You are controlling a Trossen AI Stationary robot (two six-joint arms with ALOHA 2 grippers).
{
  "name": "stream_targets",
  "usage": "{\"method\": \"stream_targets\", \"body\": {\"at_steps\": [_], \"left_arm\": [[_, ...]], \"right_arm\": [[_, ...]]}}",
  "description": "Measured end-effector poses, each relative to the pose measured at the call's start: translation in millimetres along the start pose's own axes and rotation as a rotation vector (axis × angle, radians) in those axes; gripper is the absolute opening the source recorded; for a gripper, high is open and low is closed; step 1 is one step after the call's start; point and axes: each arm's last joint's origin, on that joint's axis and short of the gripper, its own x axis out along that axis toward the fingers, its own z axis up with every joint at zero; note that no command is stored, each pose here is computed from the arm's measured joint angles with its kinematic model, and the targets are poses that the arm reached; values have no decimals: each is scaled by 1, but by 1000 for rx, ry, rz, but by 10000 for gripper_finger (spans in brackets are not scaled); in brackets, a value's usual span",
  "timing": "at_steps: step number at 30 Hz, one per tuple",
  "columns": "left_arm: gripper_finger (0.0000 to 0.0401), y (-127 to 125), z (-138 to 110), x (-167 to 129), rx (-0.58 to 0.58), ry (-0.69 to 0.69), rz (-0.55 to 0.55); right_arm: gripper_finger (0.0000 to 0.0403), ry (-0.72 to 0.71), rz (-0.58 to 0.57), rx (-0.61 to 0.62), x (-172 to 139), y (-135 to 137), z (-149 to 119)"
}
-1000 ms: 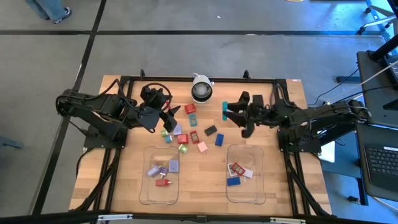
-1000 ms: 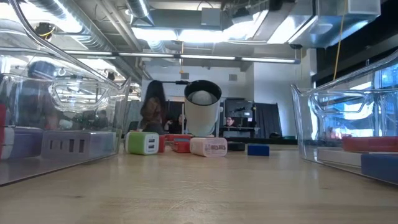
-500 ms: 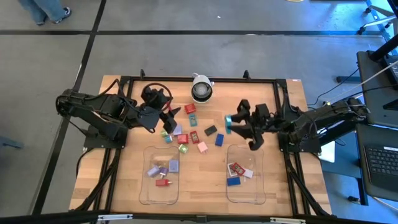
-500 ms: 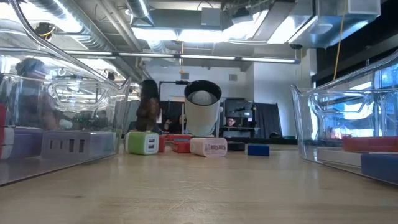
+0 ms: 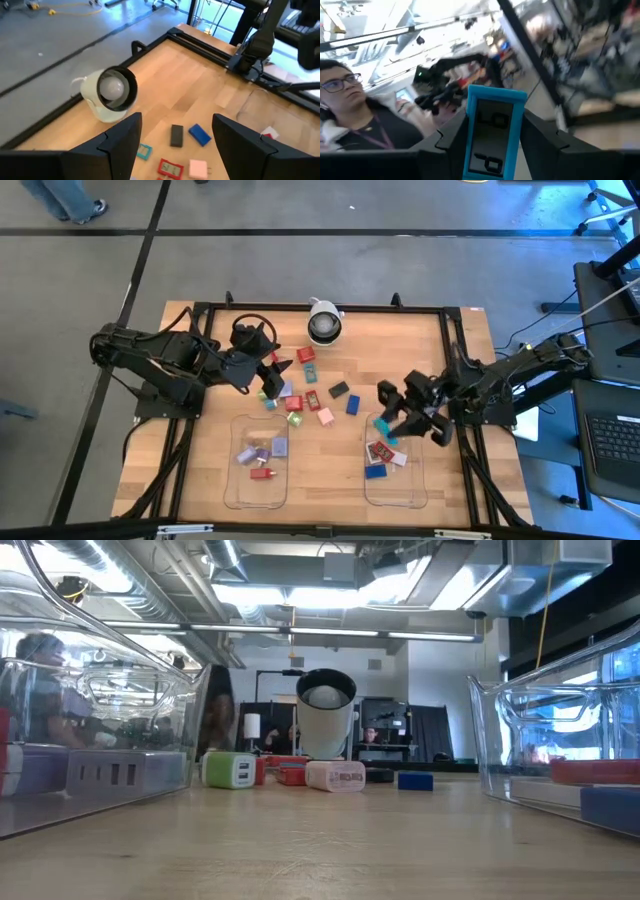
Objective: Pick & Place Office items
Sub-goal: Put the right light blue timer into the right transparent bin
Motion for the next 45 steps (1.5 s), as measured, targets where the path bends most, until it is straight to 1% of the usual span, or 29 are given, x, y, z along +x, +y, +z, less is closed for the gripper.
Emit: {"method": "stream_targets", "body": {"at_steps": [3, 6, 8, 11, 14, 18, 20, 26, 34, 36, 40, 45], "left_arm": [[239, 0, 0, 0, -59, 1, -1], [239, 0, 0, 0, -118, 13, -14], [239, -1, -1, 0, -144, 29, -31], [239, -2, -2, 0, -190, 64, -64], [239, -3, -2, 0, -229, 97, -94], [239, -3, -3, 0, -271, 110, -102], [239, -3, -3, 0, -287, 111, -100], [239, -6, -4, 3, -311, 117, -94], [239, -22, -15, 14, -267, 150, -79], [239, -24, -17, 17, -259, 156, -77], [239, -27, -18, 20, -261, 158, -75], [239, -28, -17, 20, -264, 154, -78]], "right_arm": [[153, 87, 0, 91, 3, 6, -13], [153, 173, -7, 140, 4, 12, -26], [154, 221, -51, 166, 4, 13, -34], [154, 285, -161, 203, 2, 13, -47], [154, 346, -306, 249, -2, 10, -61], [154, 393, -491, 314, -9, 8, -75], [155, 409, -544, 341, -11, 9, -80], [157, 467, -588, 385, -12, 14, -94], [157, 535, -654, 359, -4, 7, -115], [157, 568, -689, 355, -5, 4, -120], [158, 629, -789, 389, -10, -2, -129], [158, 653, -830, 401, -10, -6, -135]]}}
